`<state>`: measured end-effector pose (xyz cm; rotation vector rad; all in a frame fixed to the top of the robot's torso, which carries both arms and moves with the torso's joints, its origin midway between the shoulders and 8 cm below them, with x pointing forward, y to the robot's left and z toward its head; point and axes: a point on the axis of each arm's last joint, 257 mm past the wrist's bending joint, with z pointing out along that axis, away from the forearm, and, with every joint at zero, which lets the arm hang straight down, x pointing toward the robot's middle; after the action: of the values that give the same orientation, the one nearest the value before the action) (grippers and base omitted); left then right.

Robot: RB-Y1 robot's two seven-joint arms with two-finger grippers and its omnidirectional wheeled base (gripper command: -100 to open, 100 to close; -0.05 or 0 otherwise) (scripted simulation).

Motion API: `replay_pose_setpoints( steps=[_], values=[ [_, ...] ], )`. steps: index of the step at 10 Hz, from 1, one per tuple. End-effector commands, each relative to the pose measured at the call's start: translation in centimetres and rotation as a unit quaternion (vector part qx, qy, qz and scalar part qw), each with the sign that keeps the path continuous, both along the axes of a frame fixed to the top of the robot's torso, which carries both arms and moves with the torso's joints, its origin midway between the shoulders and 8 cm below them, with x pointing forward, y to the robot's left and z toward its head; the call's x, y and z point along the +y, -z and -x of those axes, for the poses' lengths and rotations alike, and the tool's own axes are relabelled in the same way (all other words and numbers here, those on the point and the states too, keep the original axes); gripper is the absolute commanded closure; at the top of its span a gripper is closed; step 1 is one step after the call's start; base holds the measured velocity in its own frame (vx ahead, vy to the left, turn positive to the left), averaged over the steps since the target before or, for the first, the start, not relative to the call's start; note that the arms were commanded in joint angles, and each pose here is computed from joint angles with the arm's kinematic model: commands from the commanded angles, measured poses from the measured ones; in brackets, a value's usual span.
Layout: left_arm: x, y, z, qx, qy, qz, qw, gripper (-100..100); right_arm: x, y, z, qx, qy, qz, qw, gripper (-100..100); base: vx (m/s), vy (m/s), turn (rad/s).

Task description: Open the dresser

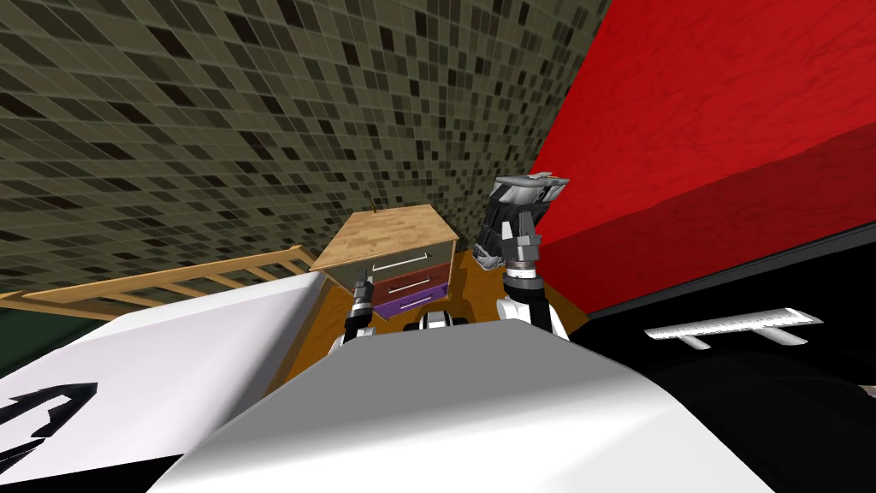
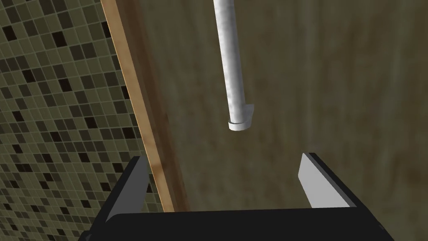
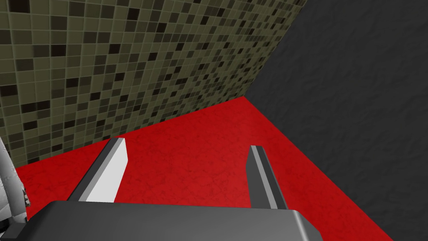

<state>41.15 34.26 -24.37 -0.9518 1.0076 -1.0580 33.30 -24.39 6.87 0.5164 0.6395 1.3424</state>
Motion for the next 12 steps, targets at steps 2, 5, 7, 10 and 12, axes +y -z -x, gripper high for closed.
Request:
replay_pose_setpoints(
  steps=[2,5,7,10,12],
  values=[
    [-1.1,2.3,0.2,0.01,-0.015,0.04,0.999,-100,0.0,0.0,0.0,0.0,0.0,0.0,1.0,0,0.032,-0.05,0.017],
    [-1.0,1.9,-0.1,0.01,-0.017,0.045,0.9988,-100,0.0,0.0,0.0,0.0,0.0,0.0,1.0,0,0.019,-0.02,0.001],
    [-1.0,1.7,-0.2,0.009,-0.017,0.044,0.9988,-100,0.0,0.0,0.0,0.0,0.0,0.0,1.0,0,0.04,0.005,-0.005],
    [-1.2,1.7,0.2,0.008,-0.014,0.044,0.9989,100,0.0,0.0,0.0,0.0,0.0,0.0,1.0,0,-0.057,-0.005,0.013],
    [-1.2,1.5,0.2,0.009,-0.014,0.044,0.9989,100,0.0,0.0,0.0,0.0,0.0,0.0,1.0,0,-0.187,-0.053,0.013]
  ],
)
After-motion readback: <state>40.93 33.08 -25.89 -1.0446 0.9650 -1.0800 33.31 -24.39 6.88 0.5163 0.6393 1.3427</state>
